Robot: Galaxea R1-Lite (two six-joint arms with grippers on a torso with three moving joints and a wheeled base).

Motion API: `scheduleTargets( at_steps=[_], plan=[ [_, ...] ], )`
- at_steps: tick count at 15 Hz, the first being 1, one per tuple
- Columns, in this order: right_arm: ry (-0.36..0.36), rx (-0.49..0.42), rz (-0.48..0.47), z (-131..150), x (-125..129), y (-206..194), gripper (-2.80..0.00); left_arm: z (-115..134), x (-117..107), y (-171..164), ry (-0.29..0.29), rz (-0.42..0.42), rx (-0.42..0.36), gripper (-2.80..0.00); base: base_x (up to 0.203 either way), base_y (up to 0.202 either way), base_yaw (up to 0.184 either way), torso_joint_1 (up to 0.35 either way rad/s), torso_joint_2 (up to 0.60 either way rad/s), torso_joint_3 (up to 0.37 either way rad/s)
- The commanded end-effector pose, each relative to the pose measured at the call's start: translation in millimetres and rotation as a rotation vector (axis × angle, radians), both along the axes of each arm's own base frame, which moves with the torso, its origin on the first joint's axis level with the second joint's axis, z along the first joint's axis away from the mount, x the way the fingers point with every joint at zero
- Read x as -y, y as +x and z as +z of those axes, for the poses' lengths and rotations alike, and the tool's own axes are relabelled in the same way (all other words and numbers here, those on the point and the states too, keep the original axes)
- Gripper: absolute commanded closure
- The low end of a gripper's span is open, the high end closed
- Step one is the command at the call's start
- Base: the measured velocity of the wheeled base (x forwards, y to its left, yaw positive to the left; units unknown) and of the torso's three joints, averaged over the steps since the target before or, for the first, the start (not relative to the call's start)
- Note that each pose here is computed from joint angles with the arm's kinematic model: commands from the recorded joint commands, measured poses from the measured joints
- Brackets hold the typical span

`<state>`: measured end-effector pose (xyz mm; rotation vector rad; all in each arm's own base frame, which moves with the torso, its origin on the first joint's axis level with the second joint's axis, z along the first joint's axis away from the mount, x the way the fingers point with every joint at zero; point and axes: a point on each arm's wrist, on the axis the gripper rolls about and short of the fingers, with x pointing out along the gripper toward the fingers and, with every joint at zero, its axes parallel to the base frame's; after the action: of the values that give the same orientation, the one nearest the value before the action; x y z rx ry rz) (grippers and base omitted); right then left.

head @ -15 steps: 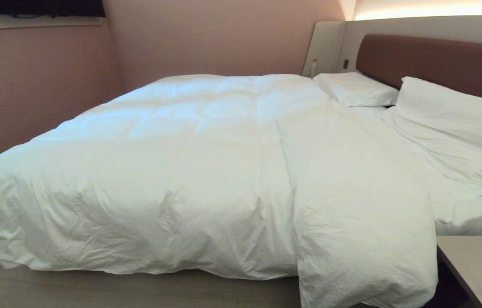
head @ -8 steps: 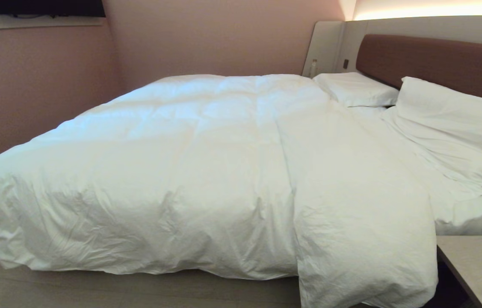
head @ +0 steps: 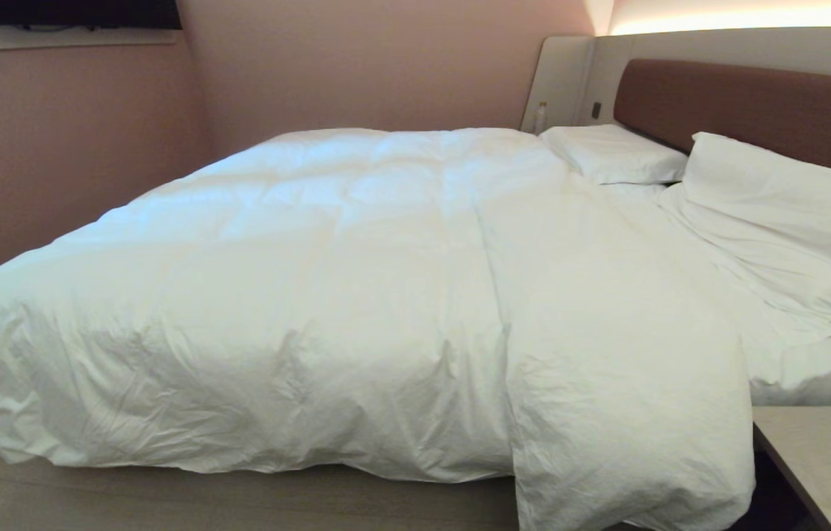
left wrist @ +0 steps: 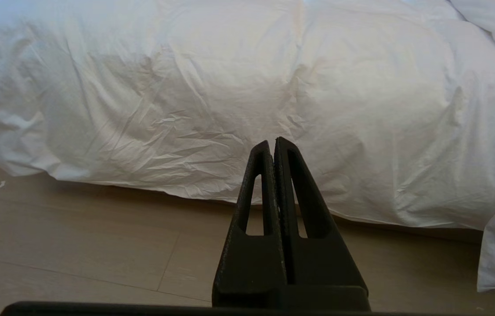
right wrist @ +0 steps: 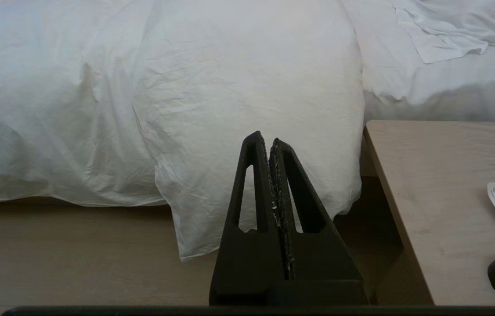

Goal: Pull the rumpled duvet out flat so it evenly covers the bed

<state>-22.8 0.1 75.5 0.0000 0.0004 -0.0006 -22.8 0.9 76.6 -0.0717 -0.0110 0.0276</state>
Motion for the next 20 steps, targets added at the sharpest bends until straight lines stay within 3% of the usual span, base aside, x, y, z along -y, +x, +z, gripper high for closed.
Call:
scheduleTargets(
  at_steps=[1,9,20],
  plan=[
    [0.0,0.0,0.001,0.0,0.0,0.0,0.0,0.0,0.0,0.0,-0.001,0.001,0.001,0.0,0.0,0.0,0.0,0.0,0.0,0.0],
    [0.0,0.0,0.001,0.0,0.0,0.0,0.0,-0.1,0.0,0.0,0.003,0.001,-0.001,0.0,0.0,0.009,-0.002,0.0,0.0,0.0],
    [0.0,0.0,0.001,0.0,0.0,0.0,0.0,-0.3,0.0,0.0,0.003,0.001,-0.002,0.0,0.0,0.19,-0.003,0.003,0.0,0.003]
  ],
)
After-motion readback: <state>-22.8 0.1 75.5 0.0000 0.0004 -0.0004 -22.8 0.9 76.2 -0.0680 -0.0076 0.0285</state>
